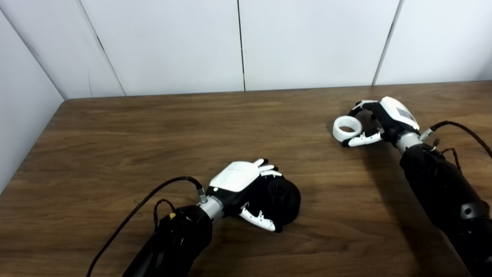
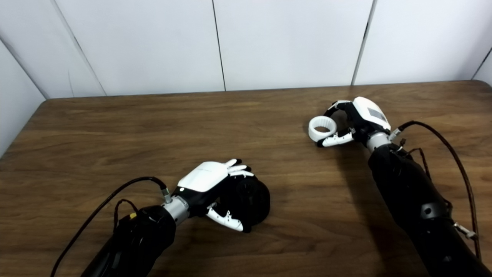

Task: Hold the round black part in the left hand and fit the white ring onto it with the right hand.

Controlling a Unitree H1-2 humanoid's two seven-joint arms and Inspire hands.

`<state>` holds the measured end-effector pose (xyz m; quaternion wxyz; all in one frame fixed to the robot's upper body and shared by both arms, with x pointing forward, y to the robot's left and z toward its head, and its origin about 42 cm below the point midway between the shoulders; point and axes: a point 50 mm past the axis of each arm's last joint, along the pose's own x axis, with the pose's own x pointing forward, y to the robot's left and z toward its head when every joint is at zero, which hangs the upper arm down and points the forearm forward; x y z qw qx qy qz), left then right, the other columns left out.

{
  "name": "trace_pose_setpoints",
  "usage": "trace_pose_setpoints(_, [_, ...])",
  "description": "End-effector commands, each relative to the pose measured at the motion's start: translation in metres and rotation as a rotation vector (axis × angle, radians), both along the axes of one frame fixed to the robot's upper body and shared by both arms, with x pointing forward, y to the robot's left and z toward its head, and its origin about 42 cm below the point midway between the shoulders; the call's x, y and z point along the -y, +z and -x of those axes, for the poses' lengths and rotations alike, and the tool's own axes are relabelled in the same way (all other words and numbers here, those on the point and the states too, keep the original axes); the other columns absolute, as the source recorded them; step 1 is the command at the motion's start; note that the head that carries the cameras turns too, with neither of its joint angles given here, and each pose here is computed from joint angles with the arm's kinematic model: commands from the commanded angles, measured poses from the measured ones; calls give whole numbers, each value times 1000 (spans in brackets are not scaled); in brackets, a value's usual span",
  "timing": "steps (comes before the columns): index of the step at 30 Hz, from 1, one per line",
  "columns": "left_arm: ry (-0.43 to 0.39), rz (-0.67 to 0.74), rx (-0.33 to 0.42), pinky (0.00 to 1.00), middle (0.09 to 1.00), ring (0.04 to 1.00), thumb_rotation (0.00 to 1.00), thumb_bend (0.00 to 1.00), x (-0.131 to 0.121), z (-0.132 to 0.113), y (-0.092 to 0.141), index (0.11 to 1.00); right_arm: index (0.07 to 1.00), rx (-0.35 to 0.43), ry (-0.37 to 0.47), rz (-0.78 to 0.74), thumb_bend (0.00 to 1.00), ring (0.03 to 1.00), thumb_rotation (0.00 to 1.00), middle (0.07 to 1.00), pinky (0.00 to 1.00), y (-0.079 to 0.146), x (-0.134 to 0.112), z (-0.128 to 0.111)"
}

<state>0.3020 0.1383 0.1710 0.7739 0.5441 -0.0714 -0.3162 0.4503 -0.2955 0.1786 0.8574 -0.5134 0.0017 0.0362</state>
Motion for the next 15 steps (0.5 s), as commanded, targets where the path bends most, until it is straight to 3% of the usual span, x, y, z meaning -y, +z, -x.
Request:
trace_pose_setpoints(1, [11, -30, -63, 913, 939, 998, 445, 971, -4, 1, -9, 826, 637, -3, 2, -7, 815, 876, 226, 846, 735, 2, 0, -1])
trace_pose_setpoints(15, [9, -32, -69, 934, 943, 1000, 448, 972, -4, 0, -11, 828, 627, 27, 19, -18, 831, 882, 210, 846, 747, 16, -1, 1])
